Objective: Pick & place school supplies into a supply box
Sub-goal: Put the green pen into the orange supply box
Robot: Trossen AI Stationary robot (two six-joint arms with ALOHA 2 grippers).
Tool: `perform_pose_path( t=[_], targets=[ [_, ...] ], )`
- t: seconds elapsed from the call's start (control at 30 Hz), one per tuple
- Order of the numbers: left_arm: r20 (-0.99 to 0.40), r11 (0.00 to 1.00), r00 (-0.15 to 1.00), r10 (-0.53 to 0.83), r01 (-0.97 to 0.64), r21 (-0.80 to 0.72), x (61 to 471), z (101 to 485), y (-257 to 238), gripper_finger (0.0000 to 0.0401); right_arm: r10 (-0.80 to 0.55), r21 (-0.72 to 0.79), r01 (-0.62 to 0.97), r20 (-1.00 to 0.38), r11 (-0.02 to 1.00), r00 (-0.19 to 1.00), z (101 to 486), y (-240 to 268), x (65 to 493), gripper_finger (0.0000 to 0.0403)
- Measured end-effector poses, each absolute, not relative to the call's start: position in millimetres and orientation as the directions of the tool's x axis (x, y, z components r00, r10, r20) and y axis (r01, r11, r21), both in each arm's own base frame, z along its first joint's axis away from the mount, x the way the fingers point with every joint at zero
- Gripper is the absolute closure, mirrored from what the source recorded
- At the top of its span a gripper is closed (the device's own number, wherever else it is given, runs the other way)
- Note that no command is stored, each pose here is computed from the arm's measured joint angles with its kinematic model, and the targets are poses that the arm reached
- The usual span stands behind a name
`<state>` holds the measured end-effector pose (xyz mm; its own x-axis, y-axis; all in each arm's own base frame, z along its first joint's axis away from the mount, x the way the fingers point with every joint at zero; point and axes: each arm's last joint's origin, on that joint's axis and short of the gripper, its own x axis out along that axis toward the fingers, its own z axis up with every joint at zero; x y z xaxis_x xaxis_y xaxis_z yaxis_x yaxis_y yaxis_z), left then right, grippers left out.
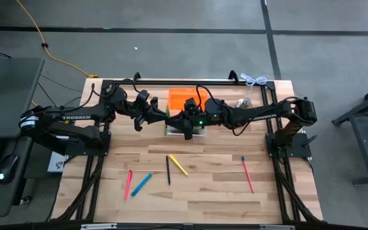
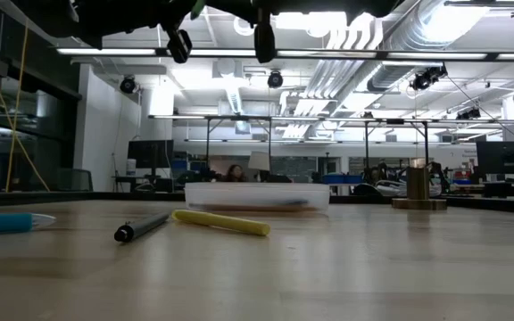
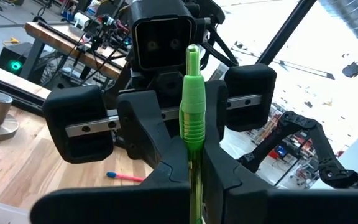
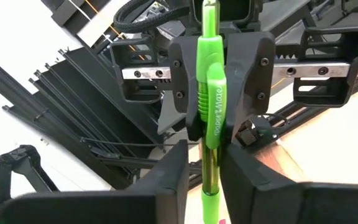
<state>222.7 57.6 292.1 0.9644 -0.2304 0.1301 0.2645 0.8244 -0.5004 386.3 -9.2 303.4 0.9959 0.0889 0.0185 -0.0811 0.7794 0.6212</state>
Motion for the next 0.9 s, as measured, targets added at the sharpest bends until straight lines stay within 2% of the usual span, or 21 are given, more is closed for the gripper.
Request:
perform_pose_path(
  t=[0.37, 0.9],
  targets=[
    [0.134, 0.826, 0.964, -0.229, 0.265, -0.498, 222.5, 292.4, 58.0, 0.0363, 0.121, 0.625, -0.088, -0.01, 0.776, 0.993, 300.9, -8.0, 386.3, 0.0279],
    [0.118, 0.82, 0.963, -0.242, 0.268, -0.506, 222.5, 290.7, 57.6, 0.0366, 0.138, 0.59, -0.068, -0.076, 0.804, 0.988, 294.5, -10.1, 385.9, 0.0273]
  ],
)
